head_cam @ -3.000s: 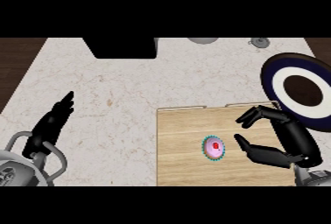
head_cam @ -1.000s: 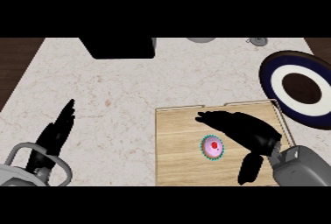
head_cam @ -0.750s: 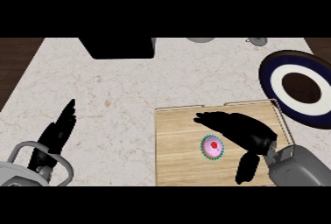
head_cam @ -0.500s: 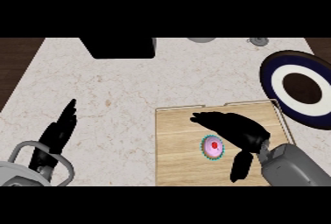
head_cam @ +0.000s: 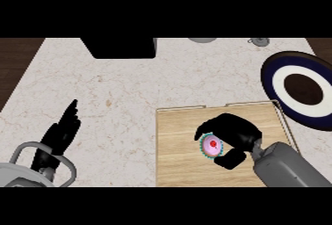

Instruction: Pick the cupcake from the tray and place it in the plate

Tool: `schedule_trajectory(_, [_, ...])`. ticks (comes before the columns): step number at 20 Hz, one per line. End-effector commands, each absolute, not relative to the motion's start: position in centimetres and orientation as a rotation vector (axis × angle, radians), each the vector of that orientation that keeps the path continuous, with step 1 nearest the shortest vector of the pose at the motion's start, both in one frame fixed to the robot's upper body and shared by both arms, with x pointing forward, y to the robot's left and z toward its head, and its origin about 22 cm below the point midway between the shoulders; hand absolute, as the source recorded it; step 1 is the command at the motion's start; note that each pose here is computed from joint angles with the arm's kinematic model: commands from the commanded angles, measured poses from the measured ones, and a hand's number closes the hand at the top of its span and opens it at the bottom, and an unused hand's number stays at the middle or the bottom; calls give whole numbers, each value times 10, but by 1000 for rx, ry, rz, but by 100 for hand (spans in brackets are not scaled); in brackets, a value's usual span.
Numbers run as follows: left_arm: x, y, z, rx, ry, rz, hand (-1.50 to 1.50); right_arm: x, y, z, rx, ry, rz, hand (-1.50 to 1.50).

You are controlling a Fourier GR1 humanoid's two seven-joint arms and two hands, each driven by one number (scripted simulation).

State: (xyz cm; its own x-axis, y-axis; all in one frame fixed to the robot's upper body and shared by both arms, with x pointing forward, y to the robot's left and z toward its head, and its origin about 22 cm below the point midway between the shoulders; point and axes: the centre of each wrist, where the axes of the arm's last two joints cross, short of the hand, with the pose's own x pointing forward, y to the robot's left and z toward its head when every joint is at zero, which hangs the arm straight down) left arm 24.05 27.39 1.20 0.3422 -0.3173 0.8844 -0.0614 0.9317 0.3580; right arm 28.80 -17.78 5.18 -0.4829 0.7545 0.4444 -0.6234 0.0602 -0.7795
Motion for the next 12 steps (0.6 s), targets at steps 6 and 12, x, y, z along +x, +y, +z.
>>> schedule_trajectory(6, [247,270,0,276,-1279,-38,0,286,-168,54,-209,-1403,1660,150])
schedule_trajectory(12, [237,266,2,272,-1275,-45,0,308,-202,49,-552,-1477,1427,150])
